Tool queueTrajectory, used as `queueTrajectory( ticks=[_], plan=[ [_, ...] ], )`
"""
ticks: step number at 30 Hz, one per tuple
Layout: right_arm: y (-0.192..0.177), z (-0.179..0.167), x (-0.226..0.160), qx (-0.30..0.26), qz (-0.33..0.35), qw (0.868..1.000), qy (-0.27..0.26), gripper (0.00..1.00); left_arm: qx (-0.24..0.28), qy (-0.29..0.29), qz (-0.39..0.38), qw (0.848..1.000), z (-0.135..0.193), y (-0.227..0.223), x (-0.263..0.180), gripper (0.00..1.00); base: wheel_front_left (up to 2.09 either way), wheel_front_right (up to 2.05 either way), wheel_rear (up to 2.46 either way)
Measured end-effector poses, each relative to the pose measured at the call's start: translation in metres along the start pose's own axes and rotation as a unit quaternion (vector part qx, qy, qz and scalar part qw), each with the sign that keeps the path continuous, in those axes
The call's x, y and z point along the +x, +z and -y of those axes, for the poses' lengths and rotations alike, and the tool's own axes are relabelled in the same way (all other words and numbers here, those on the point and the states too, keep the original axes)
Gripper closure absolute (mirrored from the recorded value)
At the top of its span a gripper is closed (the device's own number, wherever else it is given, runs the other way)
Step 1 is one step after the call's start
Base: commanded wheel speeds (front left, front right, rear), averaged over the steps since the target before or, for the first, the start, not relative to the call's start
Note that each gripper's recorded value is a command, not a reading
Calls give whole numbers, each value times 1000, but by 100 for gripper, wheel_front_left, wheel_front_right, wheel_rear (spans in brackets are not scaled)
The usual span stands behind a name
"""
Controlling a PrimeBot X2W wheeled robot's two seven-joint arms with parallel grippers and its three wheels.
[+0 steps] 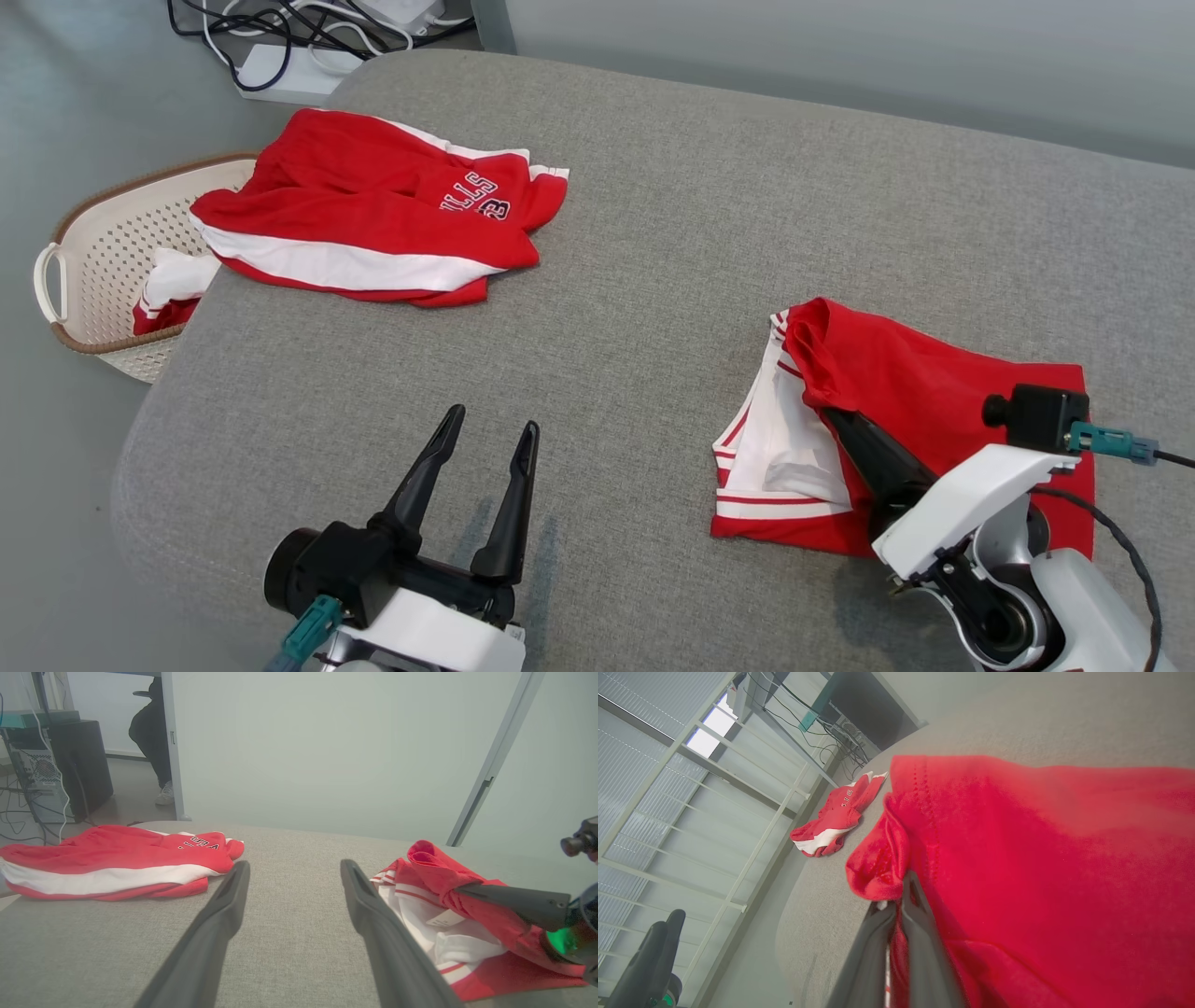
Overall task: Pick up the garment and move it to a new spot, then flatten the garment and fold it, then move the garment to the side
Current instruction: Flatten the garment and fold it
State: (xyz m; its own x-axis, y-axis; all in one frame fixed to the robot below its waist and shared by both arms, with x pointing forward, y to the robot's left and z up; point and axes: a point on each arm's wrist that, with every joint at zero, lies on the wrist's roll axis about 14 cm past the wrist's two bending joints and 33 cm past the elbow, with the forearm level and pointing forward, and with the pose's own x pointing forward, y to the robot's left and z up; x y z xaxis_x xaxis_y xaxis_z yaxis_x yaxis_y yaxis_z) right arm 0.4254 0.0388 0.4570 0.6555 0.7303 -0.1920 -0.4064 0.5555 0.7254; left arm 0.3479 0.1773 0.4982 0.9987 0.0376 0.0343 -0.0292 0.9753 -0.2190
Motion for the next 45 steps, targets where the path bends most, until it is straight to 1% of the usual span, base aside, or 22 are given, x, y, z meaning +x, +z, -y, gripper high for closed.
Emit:
queueTrajectory(
  ticks=[1, 2, 10, 12, 16, 18, 21, 25, 26, 30, 32, 34, 40, 45],
  plan=[
    [-2, 2, 0, -3, -3, 1000, -3, 13, 0, 0, -1, 1000, 0, 0, 0, 0, 0, 0, 0],
    [-4, 4, 1, -2, -5, 1000, -7, 0, 0, 0, -1, 1000, 0, -1, 0, 0, 0, 0, 0],
    [-20, -1, 2, 21, -26, 999, -6, 0, -1, -2, -3, 1000, 1, -2, 1, 0, 0, 0, 0],
    [-25, -8, 2, 30, -36, 999, 2, 0, -2, -3, -2, 1000, 2, -2, 1, 0, 0, 0, 0],
    [-17, -20, -1, 38, -23, 999, 21, 0, -3, -8, 0, 1000, 5, -1, 2, 0, 0, 0, 0],
    [-14, -20, -4, 36, -17, 999, 21, 0, -3, -10, -1, 1000, 6, -1, 3, 0, 0, 0, 0],
    [1, -19, -9, 15, 10, 1000, 21, 0, -4, -14, -1, 1000, 9, -1, 5, 0, 0, 0, 0],
    [31, -5, -22, -51, 68, 996, 0, 0, -6, -21, 2, 1000, 14, -1, 9, 0, 0, 0, 0],
    [37, -1, -25, -61, 82, 995, -6, 0, -7, -24, 2, 1000, 16, -1, 10, 0, 0, 0, 0],
    [59, 14, -40, -105, 126, 986, -33, 0, -8, -35, 0, 999, 22, -3, 15, 0, 0, 0, 0],
    [67, 20, -49, -137, 140, 980, -46, 0, -9, -42, 1, 999, 26, -3, 17, 0, 0, 0, 0],
    [75, 25, -57, -157, 159, 973, -57, 0, -10, -48, 3, 999, 29, -2, 20, 0, 0, 0, 0],
    [97, 34, -82, -217, 207, 950, -86, 0, -12, -71, 9, 997, 44, 0, 28, 0, 0, 0, 0],
    [112, 43, -106, -252, 244, 929, -118, 0, -14, -79, 16, 997, 50, 3, 35, 0, 0, 0, 0]
  ],
)
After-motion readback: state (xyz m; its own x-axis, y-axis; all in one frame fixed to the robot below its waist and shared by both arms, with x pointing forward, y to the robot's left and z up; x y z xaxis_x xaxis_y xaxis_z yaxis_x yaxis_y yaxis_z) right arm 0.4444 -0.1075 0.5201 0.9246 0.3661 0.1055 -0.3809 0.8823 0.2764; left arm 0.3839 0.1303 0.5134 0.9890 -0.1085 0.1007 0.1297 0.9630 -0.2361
